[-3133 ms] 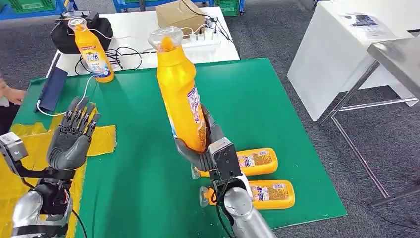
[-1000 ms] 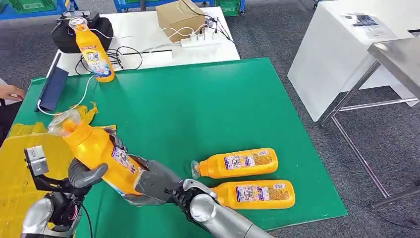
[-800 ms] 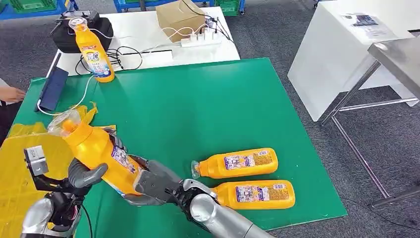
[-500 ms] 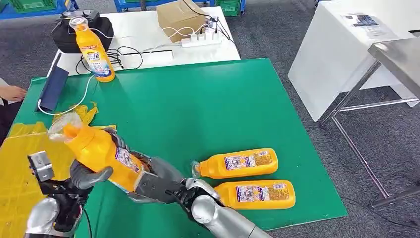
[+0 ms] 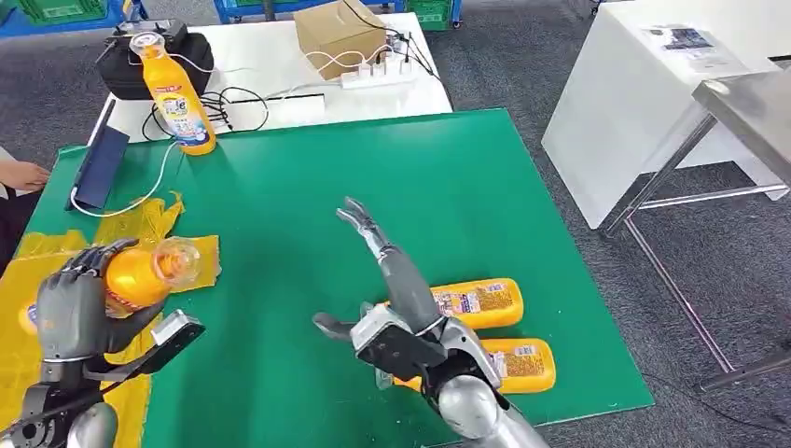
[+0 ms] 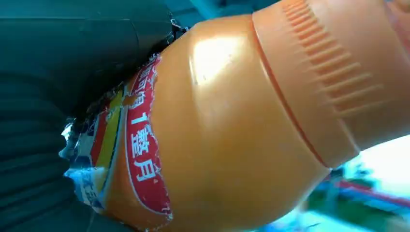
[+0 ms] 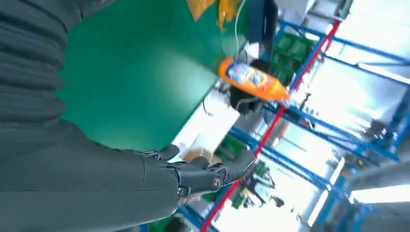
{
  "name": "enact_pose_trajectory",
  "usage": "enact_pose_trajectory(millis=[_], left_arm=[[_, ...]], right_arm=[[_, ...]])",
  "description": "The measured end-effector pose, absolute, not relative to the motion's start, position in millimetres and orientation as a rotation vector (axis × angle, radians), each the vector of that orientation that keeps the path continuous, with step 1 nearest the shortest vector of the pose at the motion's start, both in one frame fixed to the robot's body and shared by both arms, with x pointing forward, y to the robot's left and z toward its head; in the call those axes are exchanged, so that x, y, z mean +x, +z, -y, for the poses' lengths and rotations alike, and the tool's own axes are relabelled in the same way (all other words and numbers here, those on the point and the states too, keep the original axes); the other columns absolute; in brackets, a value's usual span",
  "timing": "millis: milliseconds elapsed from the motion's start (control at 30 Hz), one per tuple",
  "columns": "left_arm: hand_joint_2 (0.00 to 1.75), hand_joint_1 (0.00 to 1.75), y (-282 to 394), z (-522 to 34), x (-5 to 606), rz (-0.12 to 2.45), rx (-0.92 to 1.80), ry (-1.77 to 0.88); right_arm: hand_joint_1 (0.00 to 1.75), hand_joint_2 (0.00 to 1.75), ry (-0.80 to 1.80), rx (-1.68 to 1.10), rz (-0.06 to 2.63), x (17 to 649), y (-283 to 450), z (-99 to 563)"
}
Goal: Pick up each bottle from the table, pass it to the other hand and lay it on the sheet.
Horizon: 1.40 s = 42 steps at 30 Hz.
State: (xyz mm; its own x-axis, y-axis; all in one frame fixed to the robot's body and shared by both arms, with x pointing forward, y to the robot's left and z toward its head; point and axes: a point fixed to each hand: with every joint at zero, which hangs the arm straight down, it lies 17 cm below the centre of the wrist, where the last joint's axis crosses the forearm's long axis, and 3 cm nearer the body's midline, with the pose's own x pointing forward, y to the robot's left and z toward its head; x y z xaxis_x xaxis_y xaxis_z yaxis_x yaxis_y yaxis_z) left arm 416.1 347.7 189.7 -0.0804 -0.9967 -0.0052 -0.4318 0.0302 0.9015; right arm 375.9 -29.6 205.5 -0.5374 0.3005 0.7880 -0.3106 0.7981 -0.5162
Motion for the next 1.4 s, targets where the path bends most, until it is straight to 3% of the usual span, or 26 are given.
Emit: enact_pose_trajectory(millis=[400, 633, 667, 1067, 1400], left_arm=[[1.75, 1.75, 62.3, -419.3, 404.5, 1.141, 1.457, -1.303], [1.75, 1.75, 18.3, -434.0, 398.8, 1.045, 1.387, -1.369], [1.75, 0.00, 14.6, -434.7, 399.3, 1.038, 1.376, -1.380], [1.75, 0.00, -1.9, -431.7, 405.3, 1.144, 1.208, -1.344], [1.75, 0.00, 7.6, -387.3, 415.3, 1.397, 0.846, -1.141]], right_arm=[[0.00, 1.75, 1.011, -0.018, 1.842, 349.3, 153.8, 85.6], [0.00, 1.75, 1.111, -0.077, 1.769, 343.6, 133.1, 107.3], [0.00, 1.75, 1.136, -0.097, 1.740, 343.6, 126.5, 112.0], [0.00, 1.75, 1.356, -0.247, 1.379, 329.4, 44.4, 196.3], [0.00, 1.75, 1.416, -0.231, 1.090, 284.6, -32.2, 248.6]])
